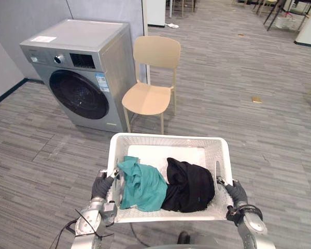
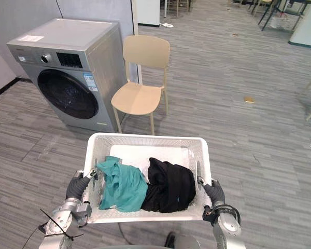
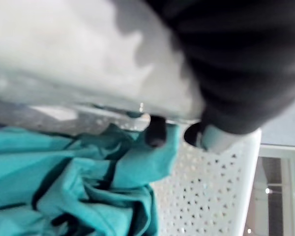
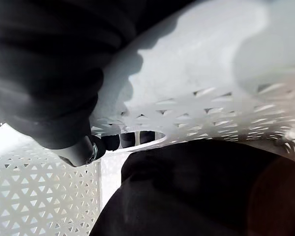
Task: Pick up the laundry basket with both hands and put the clothes into the washing machine.
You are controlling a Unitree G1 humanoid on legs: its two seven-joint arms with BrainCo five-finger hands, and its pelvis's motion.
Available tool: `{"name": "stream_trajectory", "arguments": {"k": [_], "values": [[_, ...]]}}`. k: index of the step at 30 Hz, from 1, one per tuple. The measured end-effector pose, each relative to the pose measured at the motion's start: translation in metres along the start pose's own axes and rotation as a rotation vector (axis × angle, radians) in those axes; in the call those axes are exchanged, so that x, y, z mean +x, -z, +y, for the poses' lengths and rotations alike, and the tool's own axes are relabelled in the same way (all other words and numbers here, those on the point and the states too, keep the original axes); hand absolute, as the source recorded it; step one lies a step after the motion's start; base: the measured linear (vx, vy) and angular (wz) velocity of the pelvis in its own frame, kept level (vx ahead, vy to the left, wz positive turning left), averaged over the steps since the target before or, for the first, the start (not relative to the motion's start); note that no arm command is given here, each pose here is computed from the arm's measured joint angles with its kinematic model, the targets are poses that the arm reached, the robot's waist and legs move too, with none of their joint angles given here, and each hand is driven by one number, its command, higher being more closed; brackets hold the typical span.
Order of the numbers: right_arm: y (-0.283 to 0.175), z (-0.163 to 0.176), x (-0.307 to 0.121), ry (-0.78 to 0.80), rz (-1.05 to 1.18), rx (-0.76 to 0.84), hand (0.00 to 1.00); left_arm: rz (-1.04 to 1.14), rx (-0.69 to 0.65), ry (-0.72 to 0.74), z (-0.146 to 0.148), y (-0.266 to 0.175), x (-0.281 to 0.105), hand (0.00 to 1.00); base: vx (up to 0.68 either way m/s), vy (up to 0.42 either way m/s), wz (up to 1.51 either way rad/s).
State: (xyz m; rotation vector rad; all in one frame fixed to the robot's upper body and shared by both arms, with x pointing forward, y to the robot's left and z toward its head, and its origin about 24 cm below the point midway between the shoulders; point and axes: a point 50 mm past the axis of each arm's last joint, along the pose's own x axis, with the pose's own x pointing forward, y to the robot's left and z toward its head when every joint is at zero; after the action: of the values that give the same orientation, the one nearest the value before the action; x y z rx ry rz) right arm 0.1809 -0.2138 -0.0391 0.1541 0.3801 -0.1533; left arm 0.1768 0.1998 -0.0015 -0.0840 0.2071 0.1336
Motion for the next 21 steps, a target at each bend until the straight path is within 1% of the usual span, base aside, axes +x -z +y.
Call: {"name": "stream_trajectory", "arguments": {"k": [5, 8, 14, 17, 21], "values": [[0.008, 0.004, 0.009, -0.021, 0.050, 0.009, 1.00, 0.036, 0.003, -0.014, 0.004, 0.008, 0.001, 1.00, 0.47, -0.170, -0.29], [0.007, 0.002, 0.016, -0.029, 0.059, -0.004, 1.00, 0.049, -0.007, -0.023, 0.005, 0.012, 0.001, 1.00, 0.43, -0.039, -0.43], [0.005, 0.002, 0.019, -0.030, 0.052, -0.018, 1.00, 0.049, -0.013, -0.024, 0.004, 0.012, 0.008, 1.00, 0.57, 0.225, -0.53], [-0.008, 0.013, 0.028, -0.038, 0.000, 0.006, 1.00, -0.012, 0.007, -0.016, 0.005, -0.004, 0.021, 1.00, 0.56, 0.227, -0.24], [-0.016, 0.017, 0.028, -0.043, -0.053, 0.026, 1.00, -0.087, 0.031, -0.013, 0.006, -0.022, 0.022, 1.00, 0.43, 0.211, -0.11]]}}
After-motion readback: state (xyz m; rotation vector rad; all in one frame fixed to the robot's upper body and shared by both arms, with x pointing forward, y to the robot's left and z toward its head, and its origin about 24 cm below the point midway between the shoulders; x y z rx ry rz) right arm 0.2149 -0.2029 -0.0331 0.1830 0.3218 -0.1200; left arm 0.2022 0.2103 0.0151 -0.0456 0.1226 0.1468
